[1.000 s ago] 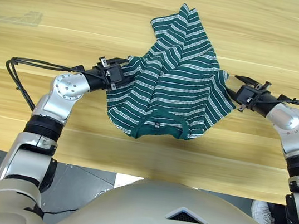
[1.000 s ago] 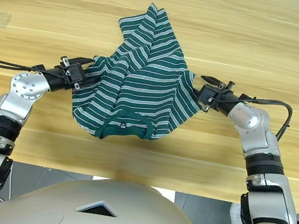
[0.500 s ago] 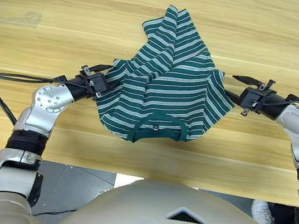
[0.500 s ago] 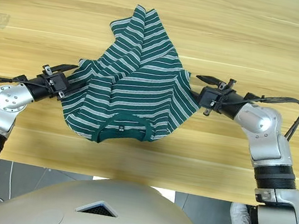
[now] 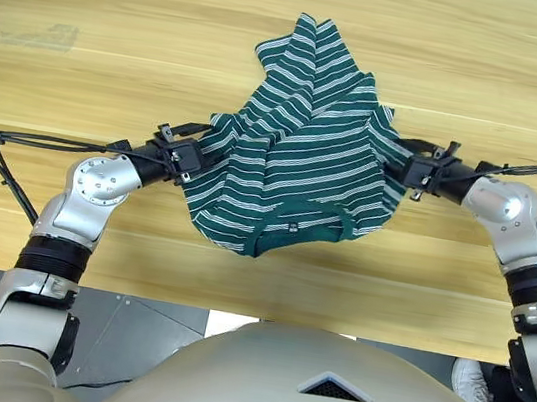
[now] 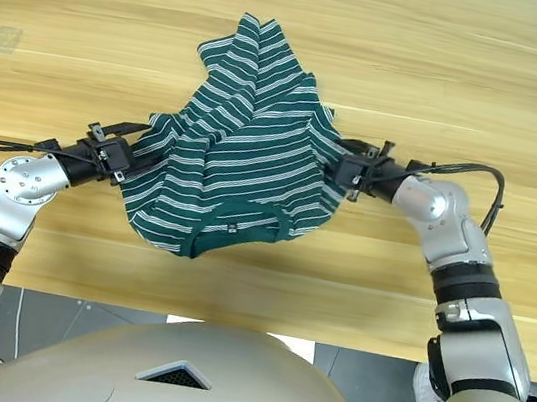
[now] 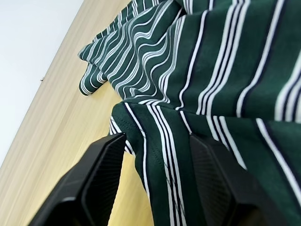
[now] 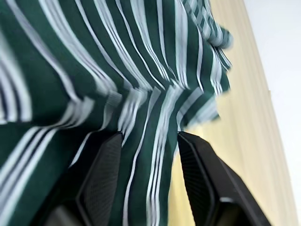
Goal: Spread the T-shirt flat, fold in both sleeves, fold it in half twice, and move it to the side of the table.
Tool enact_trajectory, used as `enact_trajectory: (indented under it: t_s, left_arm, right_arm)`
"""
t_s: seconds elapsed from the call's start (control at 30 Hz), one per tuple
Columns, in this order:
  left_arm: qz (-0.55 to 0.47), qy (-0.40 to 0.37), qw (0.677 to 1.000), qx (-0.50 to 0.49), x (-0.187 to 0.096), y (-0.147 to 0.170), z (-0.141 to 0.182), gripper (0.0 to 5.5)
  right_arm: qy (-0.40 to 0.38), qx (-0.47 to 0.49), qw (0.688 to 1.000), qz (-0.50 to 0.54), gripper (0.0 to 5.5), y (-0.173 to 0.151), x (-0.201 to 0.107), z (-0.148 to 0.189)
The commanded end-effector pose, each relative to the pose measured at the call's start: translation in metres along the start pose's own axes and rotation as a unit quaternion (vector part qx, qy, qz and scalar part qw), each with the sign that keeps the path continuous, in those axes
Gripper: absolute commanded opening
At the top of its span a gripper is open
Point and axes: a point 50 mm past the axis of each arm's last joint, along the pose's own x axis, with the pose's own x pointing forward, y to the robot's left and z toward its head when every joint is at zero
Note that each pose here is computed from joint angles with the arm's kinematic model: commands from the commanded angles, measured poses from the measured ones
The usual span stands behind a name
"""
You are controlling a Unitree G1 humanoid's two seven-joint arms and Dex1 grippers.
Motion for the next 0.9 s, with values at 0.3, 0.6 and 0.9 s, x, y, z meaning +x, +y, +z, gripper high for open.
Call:
enact_trajectory:
  t_s: [0.3,0.6,0.9]
  left_arm:
    - [-0.007,0.011,1.000,0.014,-0.011,-0.002,0.002,2.50]
    - [-0.022,0.007,0.999,0.024,-0.012,-0.008,0.006,2.50]
    - [0.003,-0.057,0.998,-0.003,-0.018,0.022,0.034,2.50]
  right_arm:
    - [-0.033,0.069,0.947,0.311,2.15,0.097,-0.060,0.017]
    - [-0.077,0.082,0.950,0.293,2.15,0.096,-0.057,0.047]
    - [-0.084,0.082,0.971,0.209,2.15,0.037,-0.061,0.043]
